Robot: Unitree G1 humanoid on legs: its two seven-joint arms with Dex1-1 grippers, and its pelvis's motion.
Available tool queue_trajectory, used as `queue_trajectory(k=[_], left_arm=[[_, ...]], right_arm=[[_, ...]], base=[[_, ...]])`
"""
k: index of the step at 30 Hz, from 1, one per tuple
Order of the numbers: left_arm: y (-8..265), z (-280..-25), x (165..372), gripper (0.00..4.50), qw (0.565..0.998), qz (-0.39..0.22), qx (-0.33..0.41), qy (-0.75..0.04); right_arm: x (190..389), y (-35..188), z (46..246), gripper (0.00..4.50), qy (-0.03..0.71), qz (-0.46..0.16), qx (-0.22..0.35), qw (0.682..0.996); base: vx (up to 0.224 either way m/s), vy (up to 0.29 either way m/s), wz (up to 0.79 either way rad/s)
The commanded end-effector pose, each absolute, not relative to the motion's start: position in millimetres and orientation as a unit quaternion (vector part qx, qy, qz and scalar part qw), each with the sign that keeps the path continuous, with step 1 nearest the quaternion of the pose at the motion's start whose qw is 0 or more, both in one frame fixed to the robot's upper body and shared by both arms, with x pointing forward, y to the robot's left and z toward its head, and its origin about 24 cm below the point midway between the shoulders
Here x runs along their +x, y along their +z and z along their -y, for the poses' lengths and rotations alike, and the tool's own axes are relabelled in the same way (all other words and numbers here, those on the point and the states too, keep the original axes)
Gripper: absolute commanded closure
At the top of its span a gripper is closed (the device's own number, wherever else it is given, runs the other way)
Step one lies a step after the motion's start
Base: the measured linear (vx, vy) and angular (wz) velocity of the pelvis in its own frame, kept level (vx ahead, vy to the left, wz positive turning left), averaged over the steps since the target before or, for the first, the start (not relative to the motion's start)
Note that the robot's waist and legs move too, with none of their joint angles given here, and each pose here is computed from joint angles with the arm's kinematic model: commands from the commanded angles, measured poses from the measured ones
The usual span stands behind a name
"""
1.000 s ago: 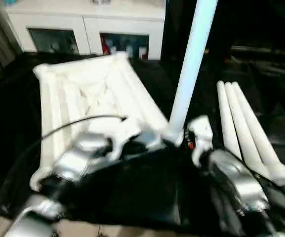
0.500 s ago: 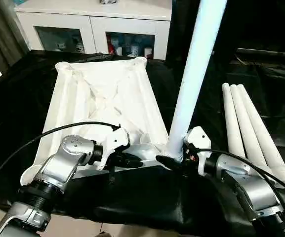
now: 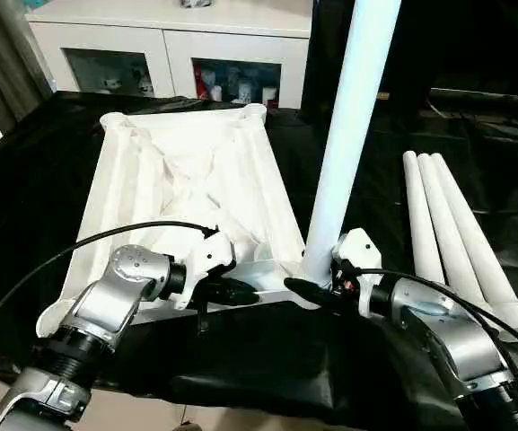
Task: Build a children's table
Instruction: Rotate leg to tighten
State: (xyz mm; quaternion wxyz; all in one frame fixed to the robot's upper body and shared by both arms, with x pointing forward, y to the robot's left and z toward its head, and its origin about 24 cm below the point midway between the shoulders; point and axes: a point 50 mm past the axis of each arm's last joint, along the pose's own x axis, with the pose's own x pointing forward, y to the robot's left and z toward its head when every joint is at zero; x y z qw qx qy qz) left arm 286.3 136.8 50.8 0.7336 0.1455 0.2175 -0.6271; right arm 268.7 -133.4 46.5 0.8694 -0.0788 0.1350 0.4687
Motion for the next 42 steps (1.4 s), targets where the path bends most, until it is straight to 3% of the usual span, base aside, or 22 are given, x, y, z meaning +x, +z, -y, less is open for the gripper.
queue_trajectory(k=[1, 8, 10, 12, 15, 18, 25, 30, 32, 37, 38, 42], left_arm=[[60.8, -129.2, 287.6, 4.5, 0.727, -0.19, 0.153, -0.641], [58.4, -124.7, 291.0, 4.5, 0.745, -0.194, 0.152, -0.621], [58.0, -116.8, 305.3, 4.5, 0.786, -0.199, 0.154, -0.564], [58.2, -113.8, 309.9, 4.5, 0.799, -0.202, 0.153, -0.546], [60.9, -97.2, 324.6, 4.5, 0.841, -0.199, 0.138, -0.483], [65.1, -67.2, 333.8, 4.5, 0.868, -0.191, 0.122, -0.443], [70.4, -44.0, 334.8, 4.5, 0.879, -0.187, 0.105, -0.426], [67.7, -50.3, 335.2, 4.5, 0.881, -0.191, 0.117, -0.416], [67.3, -52.0, 335.7, 4.5, 0.882, -0.192, 0.118, -0.414], [67.2, -54.8, 333.8, 4.5, 0.88, -0.184, 0.118, -0.423], [67.0, -55.7, 332.8, 4.5, 0.879, -0.181, 0.117, -0.426], [70.0, -56.0, 329.4, 4.5, 0.871, -0.157, 0.127, -0.449]], right_arm=[[266.3, 41.9, 130.5, 1.72, 0.474, -0.144, -0.092, 0.864], [266.3, 35.7, 129.9, 1.75, 0.444, -0.155, -0.066, 0.88], [274.7, 27.3, 127.0, 1.75, 0.37, -0.172, -0.051, 0.911], [277.8, 24.8, 125.5, 1.75, 0.345, -0.176, -0.048, 0.921], [292.0, 19.3, 119.3, 1.75, 0.229, -0.188, 0.002, 0.955], [302.6, 15.4, 105.4, 1.75, 0.143, -0.201, 0.051, 0.968], [307.8, 17.8, 84.1, 1.76, 0.16, -0.198, 0.057, 0.965], [310.1, 25.3, 78.7, 1.76, 0.182, -0.169, 0.045, 0.968], [311.1, 27.9, 78.4, 1.2, 0.184, -0.161, 0.056, 0.968], [314.4, 37.8, 86.1, 0.96, 0.178, -0.13, 0.056, 0.974], [315.3, 42.6, 90.8, 0.68, 0.174, -0.117, 0.053, 0.976], [309.6, 61.5, 106.8, 0.68, 0.192, -0.078, 0.052, 0.977]], base=[[0.0, 0.0, 0.0], [0.0, 0.0, 0.0], [0.0, 0.0, 0.0], [0.0, 0.0, 0.0], [0.0, 0.0, 0.0], [0.0, 0.0, 0.0], [0.0, 0.0, 0.0], [0.0, 0.0, 0.0], [0.0, 0.0, 0.0], [0.0, 0.0, 0.0], [0.0, 0.0, 0.0], [0.0, 0.0, 0.0]])
